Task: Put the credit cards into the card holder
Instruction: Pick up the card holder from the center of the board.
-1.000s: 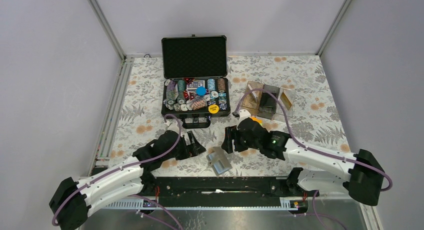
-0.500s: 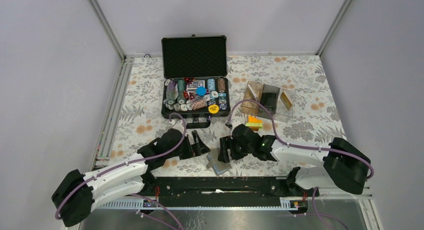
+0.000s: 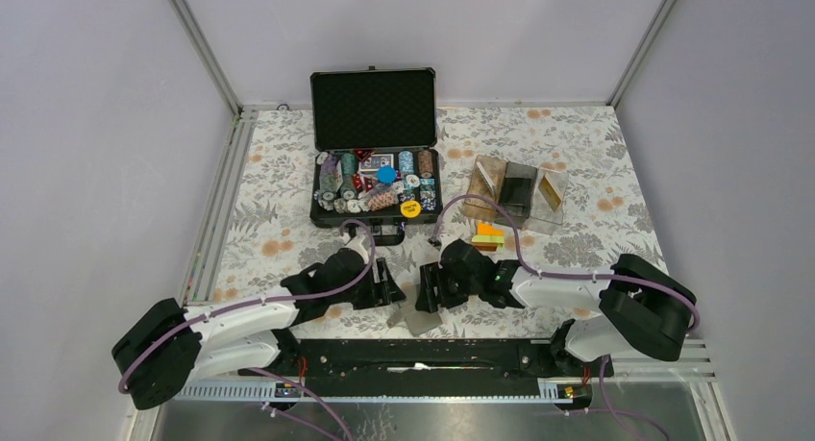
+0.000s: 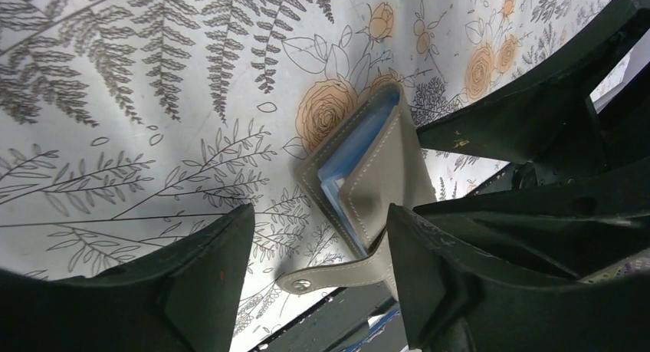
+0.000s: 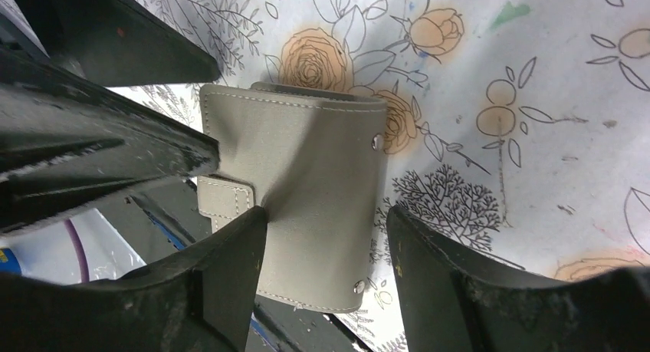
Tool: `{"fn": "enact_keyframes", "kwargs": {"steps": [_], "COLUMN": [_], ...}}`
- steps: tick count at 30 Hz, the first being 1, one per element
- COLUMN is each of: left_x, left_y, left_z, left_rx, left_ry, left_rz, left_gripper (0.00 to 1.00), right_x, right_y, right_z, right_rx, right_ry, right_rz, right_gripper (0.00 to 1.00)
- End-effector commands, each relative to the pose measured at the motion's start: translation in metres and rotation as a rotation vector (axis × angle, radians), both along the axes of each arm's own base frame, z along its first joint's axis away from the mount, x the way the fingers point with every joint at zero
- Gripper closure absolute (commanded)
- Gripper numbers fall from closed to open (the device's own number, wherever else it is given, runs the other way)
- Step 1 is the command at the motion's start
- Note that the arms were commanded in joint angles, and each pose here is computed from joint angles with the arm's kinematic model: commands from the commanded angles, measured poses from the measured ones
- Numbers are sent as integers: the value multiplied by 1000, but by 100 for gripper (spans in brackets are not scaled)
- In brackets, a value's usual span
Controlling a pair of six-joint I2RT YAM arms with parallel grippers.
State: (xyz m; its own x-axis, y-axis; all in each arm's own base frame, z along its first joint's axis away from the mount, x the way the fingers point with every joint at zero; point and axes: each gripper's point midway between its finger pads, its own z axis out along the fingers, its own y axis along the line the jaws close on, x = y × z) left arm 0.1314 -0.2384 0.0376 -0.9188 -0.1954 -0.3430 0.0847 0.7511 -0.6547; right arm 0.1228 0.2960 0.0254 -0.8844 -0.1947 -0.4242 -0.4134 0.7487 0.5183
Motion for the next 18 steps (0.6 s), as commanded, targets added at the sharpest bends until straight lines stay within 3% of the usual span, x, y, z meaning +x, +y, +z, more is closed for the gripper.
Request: {"fn": "enact_keyframes", "kwargs": {"steps": [1,9,18], "left_x": [9,7,-2], "left_y": [-12,-4,-7], "left_z": [8,-11,-22], "left_rx": [10,153,160], "left_ry": [-58,-47,-22], "left_rz": [-27,-53,-70], "left_gripper": [36,66,72], "right_x": [-8,-9,-29], "right_y": [-2,-12,-9], "right_z": [-11,-18,-32], "right_rx": [-19,-65,61], "right_ry": [35,80,239], "right_rz": [11,-22,-103], "right_gripper": [34,34,41]}}
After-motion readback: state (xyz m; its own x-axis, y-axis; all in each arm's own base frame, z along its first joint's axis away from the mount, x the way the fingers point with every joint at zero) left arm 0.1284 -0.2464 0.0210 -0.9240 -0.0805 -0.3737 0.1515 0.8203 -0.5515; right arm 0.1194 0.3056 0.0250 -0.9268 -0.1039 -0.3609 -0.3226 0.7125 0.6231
